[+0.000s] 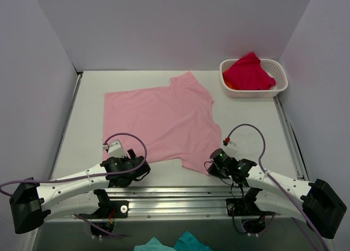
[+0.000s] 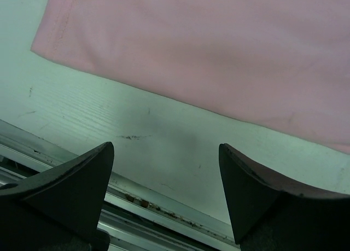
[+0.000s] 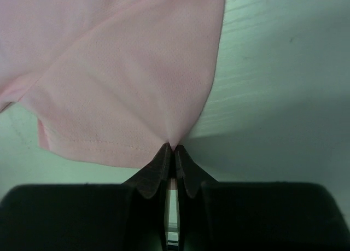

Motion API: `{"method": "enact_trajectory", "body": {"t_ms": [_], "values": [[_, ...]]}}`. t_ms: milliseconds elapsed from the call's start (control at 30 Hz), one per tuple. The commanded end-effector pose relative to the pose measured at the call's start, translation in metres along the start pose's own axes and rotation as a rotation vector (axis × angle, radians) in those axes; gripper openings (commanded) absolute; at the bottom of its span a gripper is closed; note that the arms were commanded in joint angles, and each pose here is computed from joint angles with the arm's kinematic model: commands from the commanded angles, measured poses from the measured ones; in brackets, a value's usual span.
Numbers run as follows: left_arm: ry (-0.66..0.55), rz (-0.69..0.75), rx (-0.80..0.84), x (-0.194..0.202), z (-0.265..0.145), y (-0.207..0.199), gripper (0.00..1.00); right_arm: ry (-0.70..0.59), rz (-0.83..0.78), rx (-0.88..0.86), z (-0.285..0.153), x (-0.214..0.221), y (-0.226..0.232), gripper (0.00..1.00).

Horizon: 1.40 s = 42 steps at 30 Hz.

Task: Fold and stack the t-shirts
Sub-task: Grap the side of the flattened tshirt closest away from the robot with both arms

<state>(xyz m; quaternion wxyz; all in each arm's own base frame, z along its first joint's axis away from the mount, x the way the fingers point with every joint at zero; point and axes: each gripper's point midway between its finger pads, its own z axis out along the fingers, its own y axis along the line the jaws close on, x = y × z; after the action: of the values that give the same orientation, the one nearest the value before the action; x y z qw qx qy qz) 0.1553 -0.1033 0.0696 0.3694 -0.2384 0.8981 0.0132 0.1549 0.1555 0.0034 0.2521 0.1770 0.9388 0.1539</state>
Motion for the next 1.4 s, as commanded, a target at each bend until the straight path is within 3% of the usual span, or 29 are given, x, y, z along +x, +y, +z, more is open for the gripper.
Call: {"method": "enact_trajectory", "body": {"t_ms": [0,133,467,633,833,1000,1367], "values": [[-0.025,-0.041,-0.057,-0.005,-0.001,0.007,0.86,-0.065,-0.012,0.07,-0.003,-0.019,-0.013,0.0],[-0.018,-0.048,-0.079,-0.005,-0.003,0.01,0.8,-0.07,0.027,0.064,0.002,-0.033,-0.016,0.0],[0.003,-0.056,-0.133,-0.001,-0.005,0.012,0.78,-0.081,0.092,0.076,0.017,-0.075,-0.031,0.0],[0.029,-0.024,-0.182,0.008,-0.002,0.015,0.68,-0.106,0.12,0.066,0.015,-0.083,-0.034,0.0],[0.038,-0.019,-0.21,0.012,-0.001,0.013,0.68,-0.153,0.187,0.071,0.011,-0.099,-0.043,0.0],[0.04,-0.031,-0.205,0.014,0.0,0.014,0.78,-0.167,0.207,0.092,0.013,-0.109,-0.047,0.0],[0.059,-0.001,-0.197,0.021,0.005,0.012,0.75,-0.206,0.262,0.08,0.012,-0.14,-0.052,0.0]]}}
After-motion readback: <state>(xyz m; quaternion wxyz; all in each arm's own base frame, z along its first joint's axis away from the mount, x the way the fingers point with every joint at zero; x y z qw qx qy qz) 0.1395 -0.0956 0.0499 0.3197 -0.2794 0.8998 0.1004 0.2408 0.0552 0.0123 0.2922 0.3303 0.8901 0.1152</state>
